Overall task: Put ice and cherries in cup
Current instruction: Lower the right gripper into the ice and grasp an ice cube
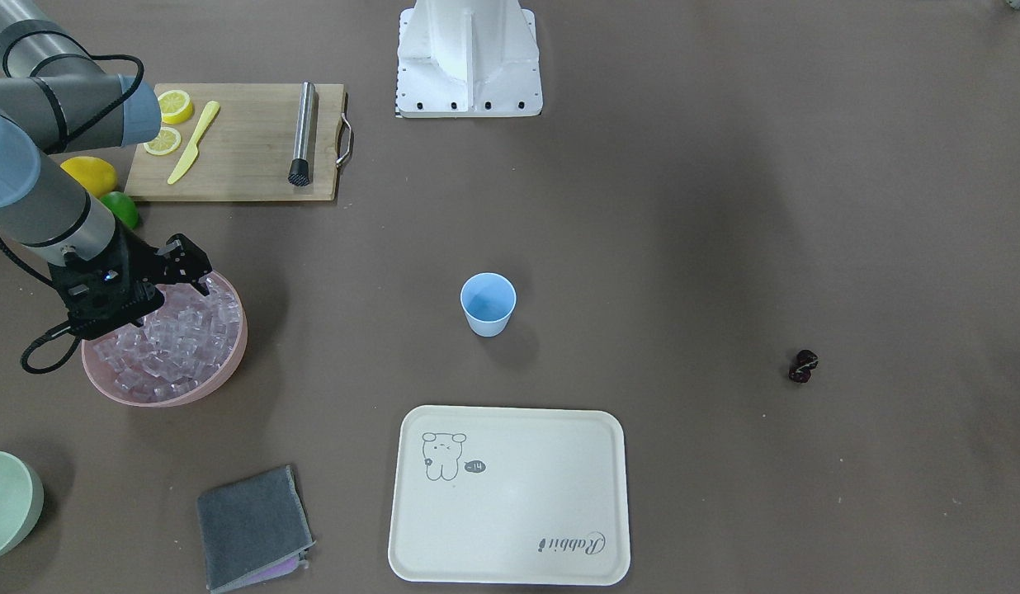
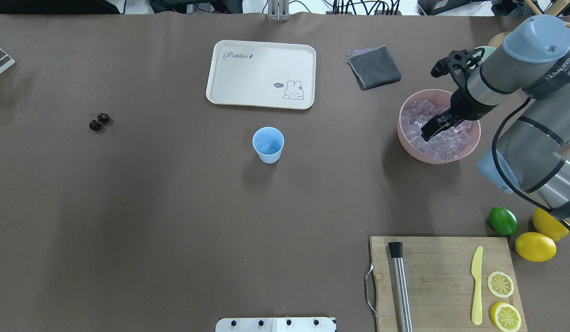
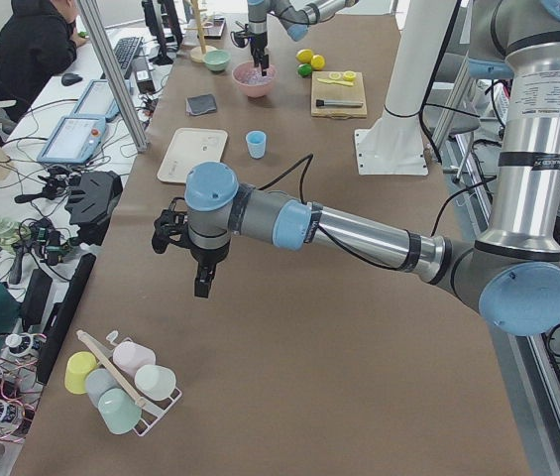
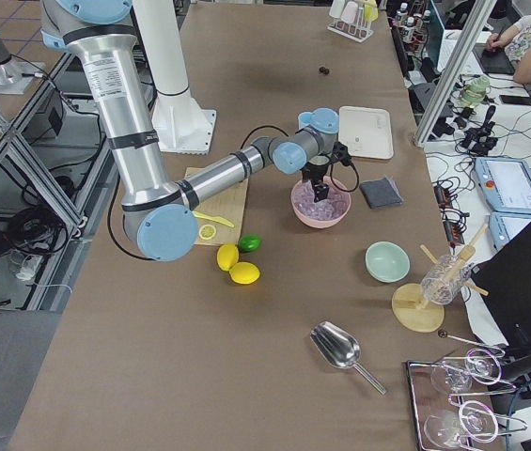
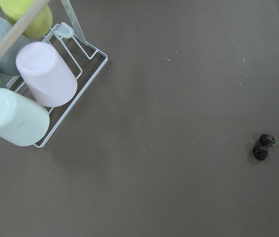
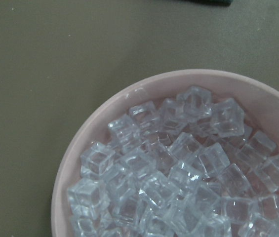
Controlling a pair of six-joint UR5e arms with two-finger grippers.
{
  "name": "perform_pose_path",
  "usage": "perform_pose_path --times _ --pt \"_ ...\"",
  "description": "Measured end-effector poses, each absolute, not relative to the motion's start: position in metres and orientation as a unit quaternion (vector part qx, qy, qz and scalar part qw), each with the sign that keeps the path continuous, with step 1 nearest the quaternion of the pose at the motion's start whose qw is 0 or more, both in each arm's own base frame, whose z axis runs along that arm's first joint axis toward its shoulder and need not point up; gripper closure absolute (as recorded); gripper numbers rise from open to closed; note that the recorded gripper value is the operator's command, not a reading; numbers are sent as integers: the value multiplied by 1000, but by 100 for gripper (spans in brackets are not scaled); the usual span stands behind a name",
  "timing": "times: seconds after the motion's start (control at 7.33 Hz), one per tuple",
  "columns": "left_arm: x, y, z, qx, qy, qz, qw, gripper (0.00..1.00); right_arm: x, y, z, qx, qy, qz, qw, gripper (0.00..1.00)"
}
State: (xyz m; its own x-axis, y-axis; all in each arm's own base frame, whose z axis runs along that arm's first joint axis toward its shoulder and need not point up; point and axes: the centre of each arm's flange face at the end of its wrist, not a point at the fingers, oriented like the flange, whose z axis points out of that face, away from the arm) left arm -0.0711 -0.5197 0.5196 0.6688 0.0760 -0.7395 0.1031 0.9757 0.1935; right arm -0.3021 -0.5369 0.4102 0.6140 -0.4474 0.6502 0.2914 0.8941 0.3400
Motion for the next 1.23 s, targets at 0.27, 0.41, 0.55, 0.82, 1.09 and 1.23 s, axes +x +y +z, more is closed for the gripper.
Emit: perform_pose_path --times 0.27,0.41,0.55,0.82,1.09,1.23 --pt "-71 -521 521 110 407 -7 907 2 -308 -549 415 103 -377 -203 898 7" --pt "-71 -522 521 111 408 -6 906 2 -312 -557 424 106 -369 -202 901 7" --pt "-71 -522 521 111 409 -6 906 2 -315 -561 434 111 -368 -202 901 7" --pt "-71 -521 519 112 410 -6 905 2 -317 -562 444 117 -368 -202 900 7" --pt "-71 -520 520 111 410 -7 905 2 -316 -559 443 118 -371 -196 900 7" --pt "-71 -520 521 110 410 -7 905 2 -316 -557 440 117 -373 -190 900 7"
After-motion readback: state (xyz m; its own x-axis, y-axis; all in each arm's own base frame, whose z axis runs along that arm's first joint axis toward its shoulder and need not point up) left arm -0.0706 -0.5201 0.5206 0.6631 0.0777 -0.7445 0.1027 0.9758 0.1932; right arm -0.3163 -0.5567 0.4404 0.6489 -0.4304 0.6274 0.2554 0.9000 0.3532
